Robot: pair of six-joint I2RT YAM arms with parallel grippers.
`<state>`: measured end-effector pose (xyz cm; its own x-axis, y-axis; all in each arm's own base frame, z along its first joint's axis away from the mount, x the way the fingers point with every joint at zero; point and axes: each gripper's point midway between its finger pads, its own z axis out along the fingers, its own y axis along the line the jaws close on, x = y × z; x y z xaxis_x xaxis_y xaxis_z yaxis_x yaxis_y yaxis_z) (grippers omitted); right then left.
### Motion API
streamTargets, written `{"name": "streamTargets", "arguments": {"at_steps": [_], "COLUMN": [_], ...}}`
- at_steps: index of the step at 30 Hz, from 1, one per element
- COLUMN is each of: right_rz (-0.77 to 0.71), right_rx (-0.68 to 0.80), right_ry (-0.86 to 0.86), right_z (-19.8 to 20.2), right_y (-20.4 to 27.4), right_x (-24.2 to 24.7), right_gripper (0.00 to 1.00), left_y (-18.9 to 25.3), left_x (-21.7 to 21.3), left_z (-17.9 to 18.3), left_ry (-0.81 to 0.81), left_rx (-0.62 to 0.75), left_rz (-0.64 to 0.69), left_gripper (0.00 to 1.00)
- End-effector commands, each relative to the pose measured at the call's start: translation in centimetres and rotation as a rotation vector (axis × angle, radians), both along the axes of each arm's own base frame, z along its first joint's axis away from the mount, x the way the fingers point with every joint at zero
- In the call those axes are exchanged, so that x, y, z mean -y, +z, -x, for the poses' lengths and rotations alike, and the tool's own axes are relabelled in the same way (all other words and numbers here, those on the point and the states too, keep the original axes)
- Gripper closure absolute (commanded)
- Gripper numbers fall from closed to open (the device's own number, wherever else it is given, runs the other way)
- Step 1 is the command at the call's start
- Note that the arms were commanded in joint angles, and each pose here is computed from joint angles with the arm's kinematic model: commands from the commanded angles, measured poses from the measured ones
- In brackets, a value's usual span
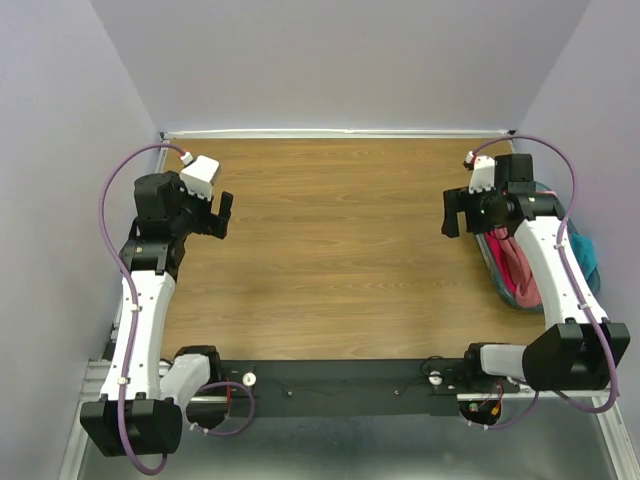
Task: Fold and stack the t-shirts
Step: Grab crumpled tshirt from bin with the right arm
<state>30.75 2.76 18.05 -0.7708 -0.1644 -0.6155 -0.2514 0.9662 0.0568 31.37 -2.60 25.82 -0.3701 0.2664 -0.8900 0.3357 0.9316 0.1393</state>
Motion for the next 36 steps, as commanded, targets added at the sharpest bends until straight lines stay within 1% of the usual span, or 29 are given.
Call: {"name": "streamTargets", "arguments": {"at_steps": [1,5,8,11,12,13,14,16,17,19,20,21,25,29,36], "right_rz": [0.046,0.090,0.175,0.198,0.206,0.229,0.222,0.222,0.229,0.214,0.208,0.197,0.127,0.091,-0.041], "right_rx": [-0.006,0.004,-0.034,-0.012,-0.014,-0.020,-0.059,-0.114,-0.149,-0.184,-0.198,-0.214,-0.290,-0.314,-0.362], "right_ry": [-0.004,-0.010,-0.042,-0.087,-0.136,-0.136,-0.195,-0.230,-0.262,-0.286,-0.271,-0.313,-0.319,-0.331,-0.315], "right_z": [0.5,0.6,1.0,1.0,1.3,1.5,2.4,3.8,5.3,6.7,7.3,8.3,9.7,9.4,8.2], "right_y": [2.2,5.0,3.8,4.9,5.1,5.2,4.7,3.8,3.3,2.3,1.9,1.6,-1.5,-3.2,-6.1], "right_x": [0.8,1.5,3.2,5.6,7.5,8.8,11.2,13.6,15.8,17.6,18.2,19.6,20.9,21.4,20.5], "right_gripper": [0.00,0.00,0.00,0.00,0.00,0.00,0.00,0.00,0.00,0.00,0.00,0.00,0.00,0.00,0.00], "left_y": [0.9,1.1,1.6,1.7,1.7,1.6,1.7,1.7,1.9,2.0,2.1,2.2,2.0,2.3,1.6], "left_x": [-0.4,-0.3,-0.2,-0.2,-0.3,-0.2,-0.3,-0.3,-0.4,-0.4,-0.4,-0.4,0.0,0.5,0.8], "left_z": [0.0,-0.2,-0.2,-0.5,-0.5,-0.6,-0.6,-0.6,-0.4,-0.3,-0.2,-0.2,-0.5,-0.9,-1.1], "left_ry": [-0.002,-0.015,-0.030,-0.035,-0.031,-0.030,-0.029,-0.030,-0.030,-0.034,-0.035,-0.037,-0.059,-0.076,-0.089], "left_rx": [0.017,0.000,0.013,0.007,0.006,0.001,0.000,-0.007,-0.003,0.002,0.004,0.007,-0.005,-0.010,-0.024], "left_rz": [-0.044,-0.052,-0.059,-0.068,-0.071,-0.072,-0.073,-0.077,-0.081,-0.089,-0.092,-0.096,-0.084,-0.063,-0.049], "left_gripper": [0.02,0.01,0.02,0.02,0.02,0.02,0.01,0.02,0.02,0.02,0.02,0.02,0.02,0.01,0.01]}}
